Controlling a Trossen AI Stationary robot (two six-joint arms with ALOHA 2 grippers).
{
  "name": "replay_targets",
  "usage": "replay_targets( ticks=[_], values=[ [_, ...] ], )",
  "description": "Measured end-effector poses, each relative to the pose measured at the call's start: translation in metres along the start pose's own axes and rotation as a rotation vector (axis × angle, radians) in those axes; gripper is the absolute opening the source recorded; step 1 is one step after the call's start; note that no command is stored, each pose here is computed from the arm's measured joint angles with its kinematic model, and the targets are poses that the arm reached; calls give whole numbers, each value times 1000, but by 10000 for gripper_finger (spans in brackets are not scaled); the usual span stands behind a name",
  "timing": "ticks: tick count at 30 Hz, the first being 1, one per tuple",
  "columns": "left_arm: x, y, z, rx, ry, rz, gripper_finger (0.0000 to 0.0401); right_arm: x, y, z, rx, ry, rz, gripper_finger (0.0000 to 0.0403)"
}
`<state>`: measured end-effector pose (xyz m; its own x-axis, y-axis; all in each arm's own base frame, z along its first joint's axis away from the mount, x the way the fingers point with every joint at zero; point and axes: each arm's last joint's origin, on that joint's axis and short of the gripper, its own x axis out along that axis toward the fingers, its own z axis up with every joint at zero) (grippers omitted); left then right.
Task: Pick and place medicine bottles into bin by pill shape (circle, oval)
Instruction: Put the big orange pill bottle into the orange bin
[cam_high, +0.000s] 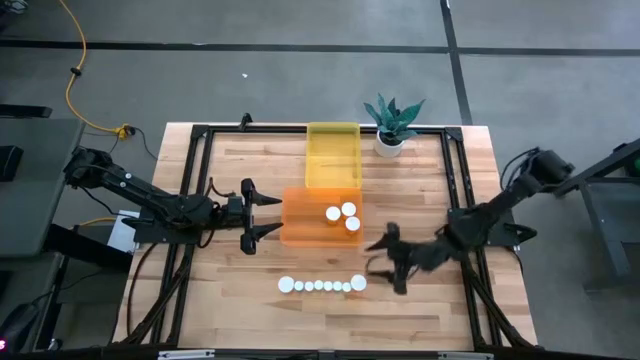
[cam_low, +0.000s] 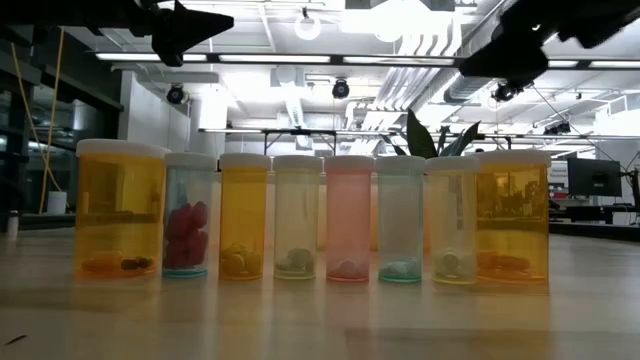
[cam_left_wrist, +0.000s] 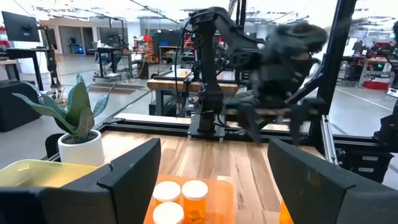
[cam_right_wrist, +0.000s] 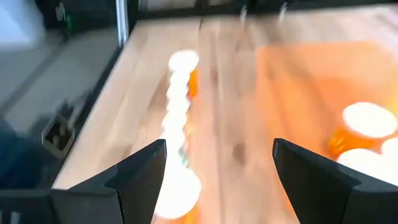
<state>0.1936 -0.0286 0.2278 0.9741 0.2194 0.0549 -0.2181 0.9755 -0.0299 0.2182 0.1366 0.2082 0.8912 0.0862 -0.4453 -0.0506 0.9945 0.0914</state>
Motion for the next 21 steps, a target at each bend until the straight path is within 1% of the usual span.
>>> replay_targets(
  ticks=[4,7,12,18,21],
  values=[
    [0,0,0,-2,0,0,287,18,26,-3,-28,85,15,287],
    [0,0,0,-8,0,0,287,30,36,-8,-30,121,-1,287],
    [0,0,0,-10,0,0,287,47,38,-19,-2,180,-54,287],
    [0,0,0,-8,4,0,287,55,38,-30,40,217,-70,287],
    [0,0,-1,-6,7,0,287,57,39,-32,52,233,-59,287]
  ],
)
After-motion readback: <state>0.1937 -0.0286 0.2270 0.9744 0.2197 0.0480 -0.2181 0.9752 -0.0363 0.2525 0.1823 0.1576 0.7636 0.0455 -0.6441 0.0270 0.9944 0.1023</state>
